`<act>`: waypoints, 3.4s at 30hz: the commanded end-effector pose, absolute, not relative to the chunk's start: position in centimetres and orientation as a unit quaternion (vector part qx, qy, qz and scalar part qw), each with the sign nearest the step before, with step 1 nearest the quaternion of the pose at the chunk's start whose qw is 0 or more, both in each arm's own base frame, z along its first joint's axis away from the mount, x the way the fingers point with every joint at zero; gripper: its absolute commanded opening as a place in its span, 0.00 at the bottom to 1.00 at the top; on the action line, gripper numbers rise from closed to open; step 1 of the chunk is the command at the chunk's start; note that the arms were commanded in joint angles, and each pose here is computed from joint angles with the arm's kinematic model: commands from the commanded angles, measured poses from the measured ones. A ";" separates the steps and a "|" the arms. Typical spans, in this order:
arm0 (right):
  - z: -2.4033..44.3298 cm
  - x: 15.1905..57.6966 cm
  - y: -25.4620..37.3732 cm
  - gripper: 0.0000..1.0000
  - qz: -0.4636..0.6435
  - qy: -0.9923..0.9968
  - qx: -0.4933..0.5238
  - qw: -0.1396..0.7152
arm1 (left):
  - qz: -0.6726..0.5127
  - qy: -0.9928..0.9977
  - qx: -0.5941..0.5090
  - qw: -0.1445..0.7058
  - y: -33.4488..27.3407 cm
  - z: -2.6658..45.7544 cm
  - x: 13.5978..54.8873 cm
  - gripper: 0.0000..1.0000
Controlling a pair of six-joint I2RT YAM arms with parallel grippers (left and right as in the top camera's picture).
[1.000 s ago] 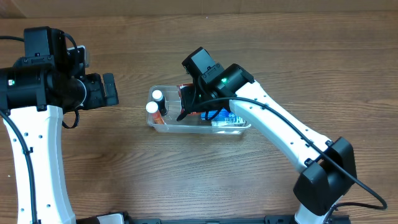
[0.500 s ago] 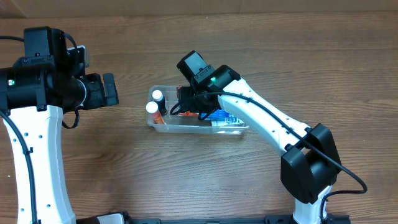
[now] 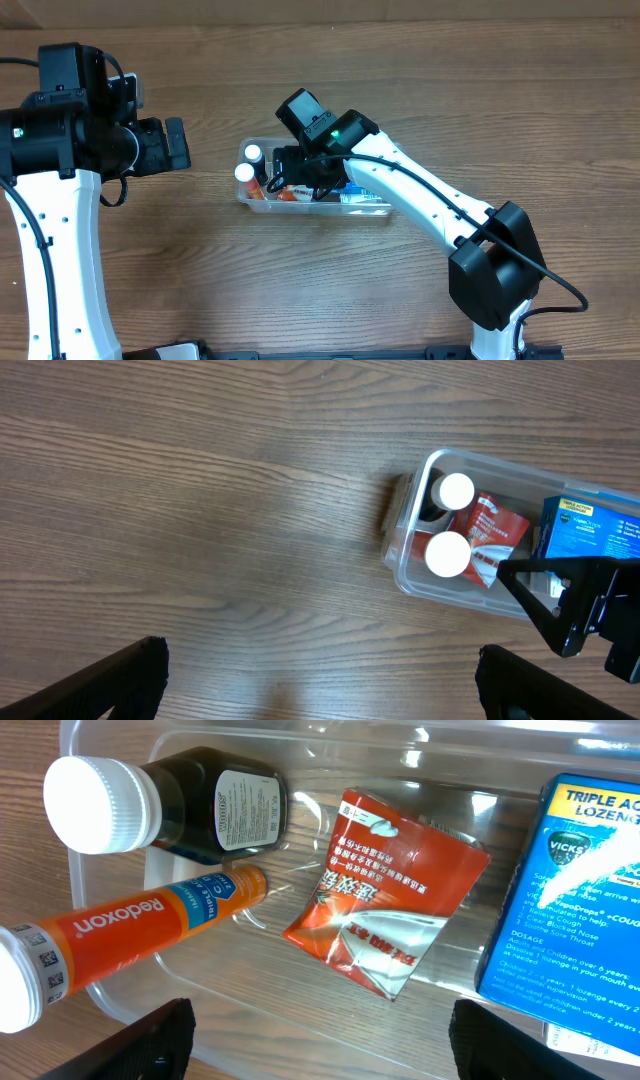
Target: Pack container
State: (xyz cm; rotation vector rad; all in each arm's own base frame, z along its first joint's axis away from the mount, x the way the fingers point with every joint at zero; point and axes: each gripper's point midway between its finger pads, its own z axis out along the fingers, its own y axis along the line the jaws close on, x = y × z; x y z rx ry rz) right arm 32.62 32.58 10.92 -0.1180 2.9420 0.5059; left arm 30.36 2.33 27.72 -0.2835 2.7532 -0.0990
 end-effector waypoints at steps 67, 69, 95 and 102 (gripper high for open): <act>29.7 45.1 -0.6 1.00 0.024 0.918 0.169 0.357 | -0.007 0.961 0.050 0.273 -0.9 26.1 40.7 1.00; 29.3 44.4 -1.2 1.00 0.020 0.922 0.177 0.344 | -0.017 0.962 0.048 0.268 -0.9 26.1 40.3 1.00; 25.7 20.6 -1.0 1.00 0.050 0.894 0.202 0.397 | -0.051 0.870 0.018 0.489 -1.8 29.0 16.3 1.00; 26.0 20.3 -1.0 1.00 0.052 0.890 0.202 0.405 | -0.052 0.878 0.018 0.475 -1.8 28.2 15.6 1.00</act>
